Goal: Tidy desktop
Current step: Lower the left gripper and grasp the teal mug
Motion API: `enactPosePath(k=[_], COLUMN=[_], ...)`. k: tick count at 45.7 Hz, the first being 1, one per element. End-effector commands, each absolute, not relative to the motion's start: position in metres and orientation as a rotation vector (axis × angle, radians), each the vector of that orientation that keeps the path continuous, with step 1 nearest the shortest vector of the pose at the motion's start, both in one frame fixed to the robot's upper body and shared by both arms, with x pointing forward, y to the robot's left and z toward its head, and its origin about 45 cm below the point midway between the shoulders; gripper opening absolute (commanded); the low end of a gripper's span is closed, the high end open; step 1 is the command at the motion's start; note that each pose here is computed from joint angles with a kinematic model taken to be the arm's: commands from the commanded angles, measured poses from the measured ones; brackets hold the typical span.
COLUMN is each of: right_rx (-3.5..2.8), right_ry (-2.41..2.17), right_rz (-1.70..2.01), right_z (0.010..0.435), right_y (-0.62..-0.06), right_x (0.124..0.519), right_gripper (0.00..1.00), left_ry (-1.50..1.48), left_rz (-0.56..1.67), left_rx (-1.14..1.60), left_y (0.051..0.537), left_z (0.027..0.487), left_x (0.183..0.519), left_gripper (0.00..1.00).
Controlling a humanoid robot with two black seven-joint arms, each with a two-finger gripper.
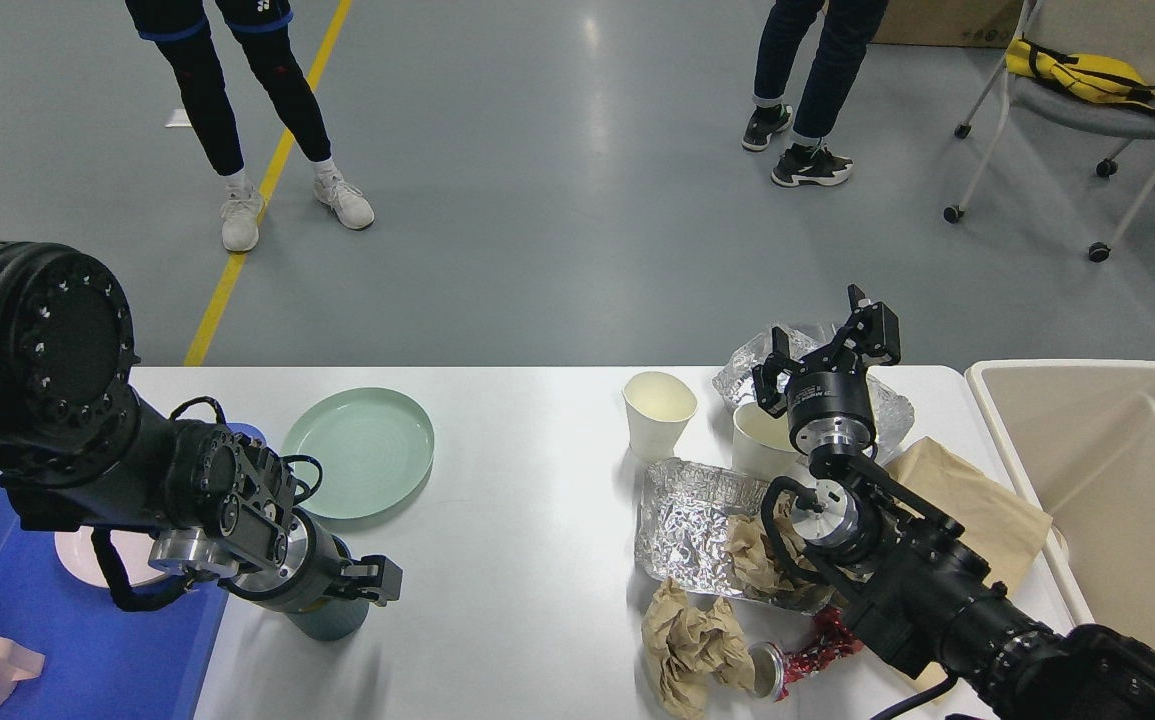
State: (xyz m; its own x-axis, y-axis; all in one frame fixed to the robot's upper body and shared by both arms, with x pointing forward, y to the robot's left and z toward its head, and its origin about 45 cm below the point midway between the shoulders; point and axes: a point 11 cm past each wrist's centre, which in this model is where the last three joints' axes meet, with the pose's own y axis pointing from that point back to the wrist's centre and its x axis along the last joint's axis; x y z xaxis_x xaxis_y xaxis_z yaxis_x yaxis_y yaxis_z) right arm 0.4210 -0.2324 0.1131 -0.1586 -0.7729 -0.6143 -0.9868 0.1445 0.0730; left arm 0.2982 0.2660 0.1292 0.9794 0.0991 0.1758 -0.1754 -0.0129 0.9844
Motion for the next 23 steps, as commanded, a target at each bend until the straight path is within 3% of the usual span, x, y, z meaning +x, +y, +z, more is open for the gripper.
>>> enactPosePath(k=[1,9,14,19,23], right_rx=[-1.68,-1.68,-1.68,-1.681,-1.681], right_ry=[1.995,1.995,1.995,1.995,1.995], right_rz=[0.659,0.659,0.659,0.661,0.661], right_z=[0.1131,0.1131,0.1131,0.113,0.113], right_y=[-0.2324,-0.2324,-0.2324,-0.2323,-0.2323], right_x=[0.421,0.421,0.421,0.421,0.421], right_gripper=[1.0,1.0,1.0,1.0,1.0], left_ry=[-0.021,-0.008,-0.005,-0.002,-0.012], left_rz=[0.273,0.289,0.285,0.282,0.288], left_rx=[1.554,1.552,1.557,1.56,1.56], left_y=[0.2644,0.2647,0.266,0.2668,0.2668], left_z=[0.1269,0.1266,0.1255,0.1237,0.1244], left_x=[0.2982,0.2984,0.2971,0.2954,0.2968], left_gripper=[0.82,0.61,0.23,0.03,0.0])
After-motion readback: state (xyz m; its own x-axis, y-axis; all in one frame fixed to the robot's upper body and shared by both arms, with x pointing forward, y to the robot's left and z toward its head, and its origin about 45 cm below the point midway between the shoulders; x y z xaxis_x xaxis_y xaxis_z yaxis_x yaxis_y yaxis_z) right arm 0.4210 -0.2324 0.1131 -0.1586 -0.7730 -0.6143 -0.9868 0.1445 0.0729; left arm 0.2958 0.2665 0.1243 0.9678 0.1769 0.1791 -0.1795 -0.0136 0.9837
